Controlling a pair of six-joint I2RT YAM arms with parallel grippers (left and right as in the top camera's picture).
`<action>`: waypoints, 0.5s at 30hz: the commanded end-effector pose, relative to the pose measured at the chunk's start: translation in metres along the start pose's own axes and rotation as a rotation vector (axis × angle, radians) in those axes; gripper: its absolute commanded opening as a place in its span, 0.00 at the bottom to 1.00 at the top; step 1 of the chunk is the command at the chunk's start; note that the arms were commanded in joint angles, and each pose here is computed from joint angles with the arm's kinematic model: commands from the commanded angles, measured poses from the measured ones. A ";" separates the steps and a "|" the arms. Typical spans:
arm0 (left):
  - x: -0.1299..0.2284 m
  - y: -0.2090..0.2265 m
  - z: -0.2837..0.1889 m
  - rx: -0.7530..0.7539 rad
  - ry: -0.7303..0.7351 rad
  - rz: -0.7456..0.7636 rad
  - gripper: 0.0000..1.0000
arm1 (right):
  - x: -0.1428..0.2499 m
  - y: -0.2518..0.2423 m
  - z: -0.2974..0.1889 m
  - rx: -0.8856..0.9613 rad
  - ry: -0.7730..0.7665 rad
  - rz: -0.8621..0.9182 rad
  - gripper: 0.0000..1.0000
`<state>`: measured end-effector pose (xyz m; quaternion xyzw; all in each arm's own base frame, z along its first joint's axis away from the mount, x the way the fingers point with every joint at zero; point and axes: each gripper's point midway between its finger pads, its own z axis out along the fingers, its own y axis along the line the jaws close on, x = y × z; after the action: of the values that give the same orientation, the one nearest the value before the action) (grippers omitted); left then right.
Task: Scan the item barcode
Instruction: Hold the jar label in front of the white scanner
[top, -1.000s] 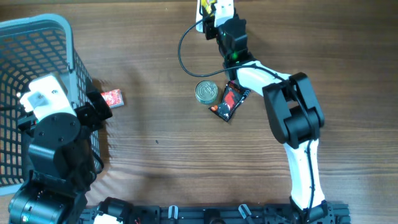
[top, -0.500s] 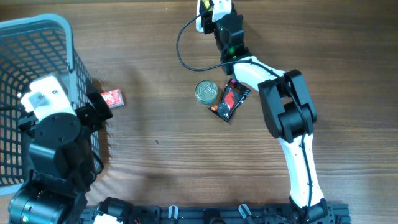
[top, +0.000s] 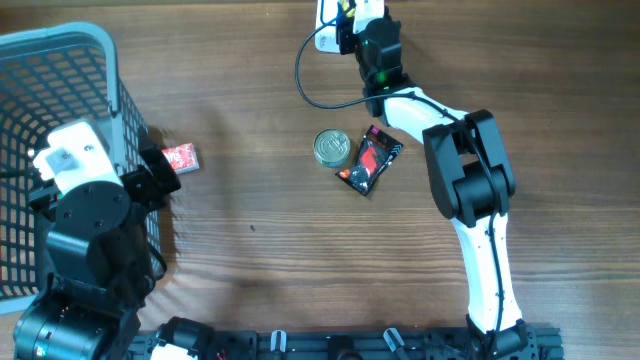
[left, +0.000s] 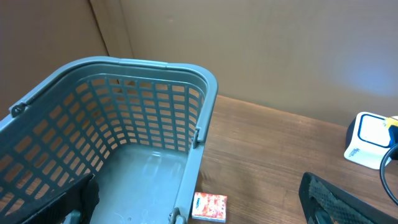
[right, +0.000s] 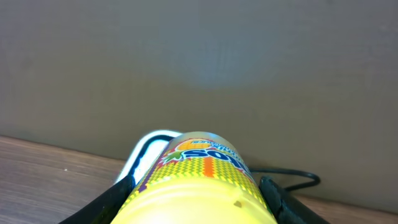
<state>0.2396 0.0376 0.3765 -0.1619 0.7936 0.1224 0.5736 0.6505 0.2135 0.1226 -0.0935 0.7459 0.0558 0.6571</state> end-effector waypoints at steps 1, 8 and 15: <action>-0.004 0.005 -0.001 -0.024 -0.013 -0.017 1.00 | -0.010 -0.010 0.002 0.056 -0.002 -0.005 0.57; -0.003 0.006 -0.001 -0.024 -0.010 -0.015 1.00 | -0.042 -0.013 -0.007 0.065 -0.013 -0.003 0.57; 0.000 0.006 -0.001 -0.027 0.001 -0.006 1.00 | -0.087 -0.019 -0.021 0.082 -0.049 -0.059 0.57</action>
<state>0.2383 0.0379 0.3736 -0.1597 0.7975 0.1254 0.5681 0.6469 0.2040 0.1325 -0.0948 0.7690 0.0251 0.6316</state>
